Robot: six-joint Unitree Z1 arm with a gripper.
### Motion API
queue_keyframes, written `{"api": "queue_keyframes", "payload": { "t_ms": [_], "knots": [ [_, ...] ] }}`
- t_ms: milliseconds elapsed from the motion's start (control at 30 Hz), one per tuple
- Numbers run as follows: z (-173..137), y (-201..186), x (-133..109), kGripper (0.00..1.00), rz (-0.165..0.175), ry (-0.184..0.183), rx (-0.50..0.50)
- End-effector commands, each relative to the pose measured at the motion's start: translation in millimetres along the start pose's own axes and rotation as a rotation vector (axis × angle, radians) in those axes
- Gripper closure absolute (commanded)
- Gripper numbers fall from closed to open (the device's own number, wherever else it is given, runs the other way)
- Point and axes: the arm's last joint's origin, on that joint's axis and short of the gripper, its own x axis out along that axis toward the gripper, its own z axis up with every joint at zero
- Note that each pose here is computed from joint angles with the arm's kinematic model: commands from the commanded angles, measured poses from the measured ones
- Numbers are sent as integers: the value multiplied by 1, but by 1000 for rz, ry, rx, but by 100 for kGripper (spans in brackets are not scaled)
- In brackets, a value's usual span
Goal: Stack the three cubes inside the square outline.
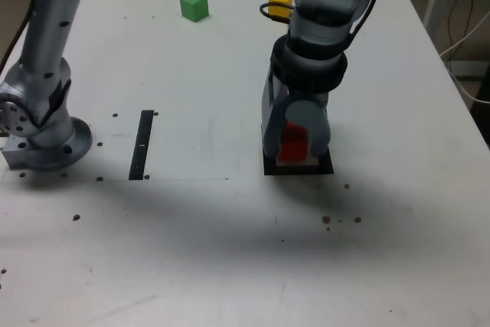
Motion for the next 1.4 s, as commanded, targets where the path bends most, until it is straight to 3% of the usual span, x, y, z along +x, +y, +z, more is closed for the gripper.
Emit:
{"api": "queue_keyframes", "payload": {
  "t_ms": [0, 200, 267, 400, 500, 967, 1367],
  "knots": [
    [2, 2, 2, 61, 7, -2, -7],
    [3, 9, 5, 59, 17, 3, -18],
    [2, 11, 7, 47, 14, 7, -17],
    [2, 13, 9, 13, 7, 11, -14],
    [2, 14, 10, 2, 6, 12, -14],
    [-15, 22, 0, 1, 17, 7, -25],
    [-39, 70, -13, 1, 27, 3, -36]
  ]
}}
